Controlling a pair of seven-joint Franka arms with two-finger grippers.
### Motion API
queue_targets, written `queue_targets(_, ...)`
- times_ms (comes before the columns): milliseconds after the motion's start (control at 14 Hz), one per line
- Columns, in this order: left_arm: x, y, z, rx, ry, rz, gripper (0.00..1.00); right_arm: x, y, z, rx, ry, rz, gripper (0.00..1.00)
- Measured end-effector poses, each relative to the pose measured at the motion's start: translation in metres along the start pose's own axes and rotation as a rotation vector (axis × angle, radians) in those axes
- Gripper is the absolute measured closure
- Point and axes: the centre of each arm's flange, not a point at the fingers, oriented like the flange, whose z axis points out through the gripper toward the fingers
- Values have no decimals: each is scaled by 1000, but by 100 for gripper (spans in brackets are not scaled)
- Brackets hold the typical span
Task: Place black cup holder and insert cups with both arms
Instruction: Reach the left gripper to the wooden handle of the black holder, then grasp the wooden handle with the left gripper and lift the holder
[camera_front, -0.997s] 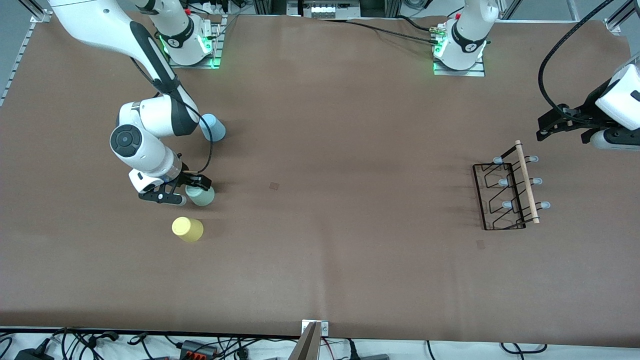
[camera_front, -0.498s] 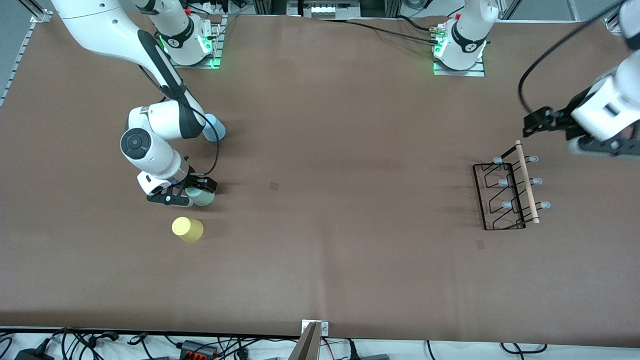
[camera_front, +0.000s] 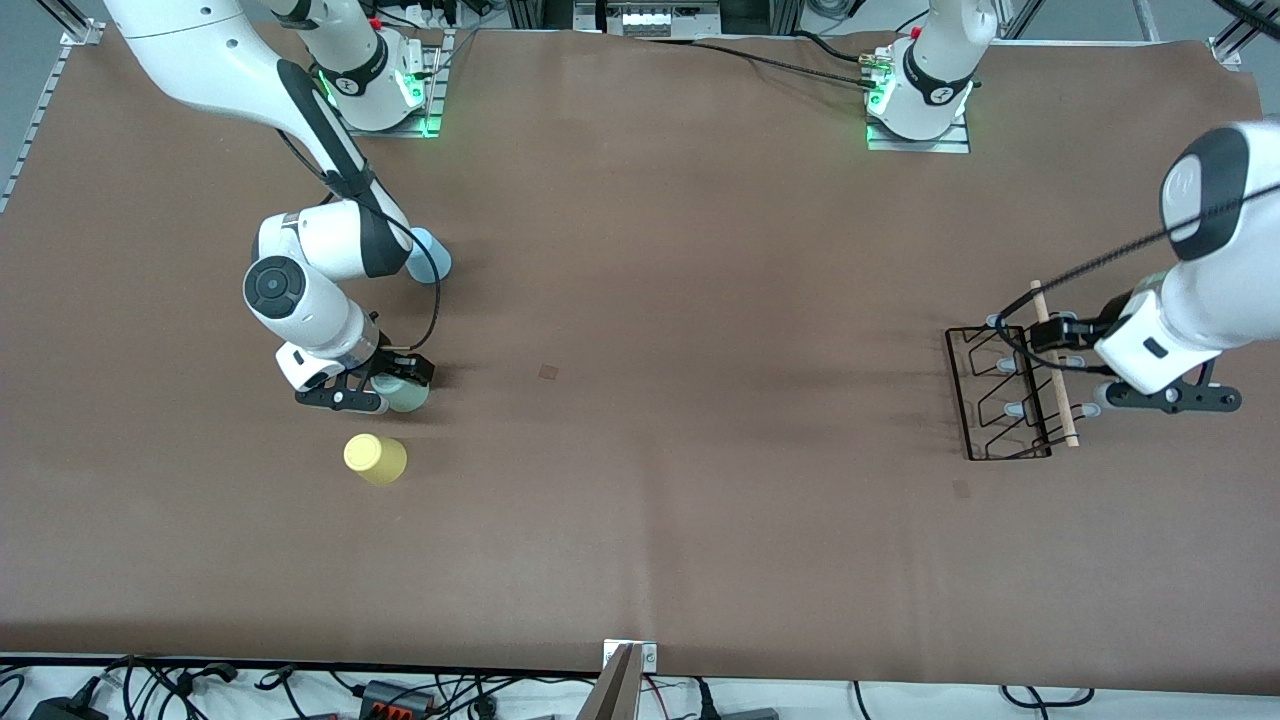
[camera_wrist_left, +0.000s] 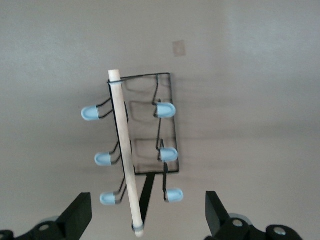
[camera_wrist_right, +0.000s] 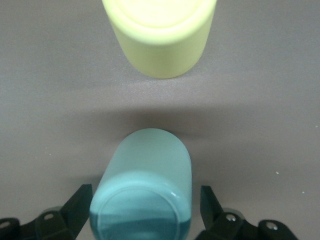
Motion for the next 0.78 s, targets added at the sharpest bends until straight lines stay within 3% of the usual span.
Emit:
queue_targets(356,-1,-18,64,-7,78,-26,0,0,2,1,-3,0,-3,7)
queue_targets(498,-2,-25,79,-8,117,-38,6,2,3,-1,-10,7,-12,25)
queue_targets(570,-4,-30,87,-9,128,-46,15,4,4,-3,-11,13,-13,31)
queue_targets(783,-9,-33,101,-12,121,-53,50,5,5,-2,-14,14,-15,31)
